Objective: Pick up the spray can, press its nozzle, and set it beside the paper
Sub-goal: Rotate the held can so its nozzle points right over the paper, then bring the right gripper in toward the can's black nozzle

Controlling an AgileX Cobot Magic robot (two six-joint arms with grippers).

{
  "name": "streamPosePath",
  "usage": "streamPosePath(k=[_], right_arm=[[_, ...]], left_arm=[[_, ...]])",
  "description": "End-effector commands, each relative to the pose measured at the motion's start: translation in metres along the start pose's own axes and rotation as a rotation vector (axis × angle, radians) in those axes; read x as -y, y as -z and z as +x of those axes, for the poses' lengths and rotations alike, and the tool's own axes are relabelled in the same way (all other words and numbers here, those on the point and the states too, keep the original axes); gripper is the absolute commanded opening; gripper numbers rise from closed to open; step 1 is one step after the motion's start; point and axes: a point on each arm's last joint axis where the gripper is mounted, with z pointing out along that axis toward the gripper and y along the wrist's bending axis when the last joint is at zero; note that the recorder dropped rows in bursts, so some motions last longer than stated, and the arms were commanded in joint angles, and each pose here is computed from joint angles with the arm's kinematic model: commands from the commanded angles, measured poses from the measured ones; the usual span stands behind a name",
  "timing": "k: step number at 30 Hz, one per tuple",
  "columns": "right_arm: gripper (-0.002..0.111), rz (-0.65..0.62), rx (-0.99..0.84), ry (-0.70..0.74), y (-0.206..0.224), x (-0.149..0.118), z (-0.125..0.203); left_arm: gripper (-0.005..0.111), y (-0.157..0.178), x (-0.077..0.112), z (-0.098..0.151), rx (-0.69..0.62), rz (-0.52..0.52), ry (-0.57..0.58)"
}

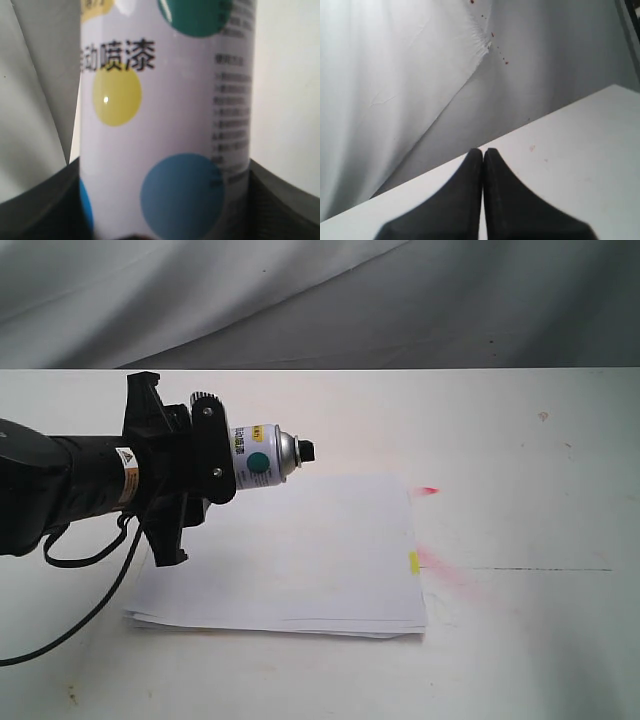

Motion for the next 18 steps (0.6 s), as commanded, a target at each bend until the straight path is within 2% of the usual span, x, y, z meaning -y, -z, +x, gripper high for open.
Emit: streamPosePath(k=[1, 5, 9, 14, 18], right_arm=[[0.000, -0.017, -0.130, -0.127, 0.001, -0.006, 0.005], [0.000, -0.053, -0.202, -0.145, -0.004, -0.026, -0.021], [0.000, -0.081, -0.288, -0.098, -0.026, -0.053, -0.063], [0.000, -0.178, -0.301, 0.124, -0.068, -0.097, -0.136], [0.000, -0.296, -0.454, 0.317, -0.115, -0.129, -0.173]], left_arm=[[0.000, 0.002, -0.001, -0.002, 0.004, -0.009, 0.023], [0.000, 0.002, -0.001, -0.002, 0.004, -0.009, 0.023], [0.000, 0.002, -0.001, -0.002, 0.004, -0.009, 0.023], [0.000, 0.002, -0.001, -0.002, 0.004, -0.009, 0.023], [0.000, 0.002, -0.001, -0.002, 0.004, -0.009, 0.023]])
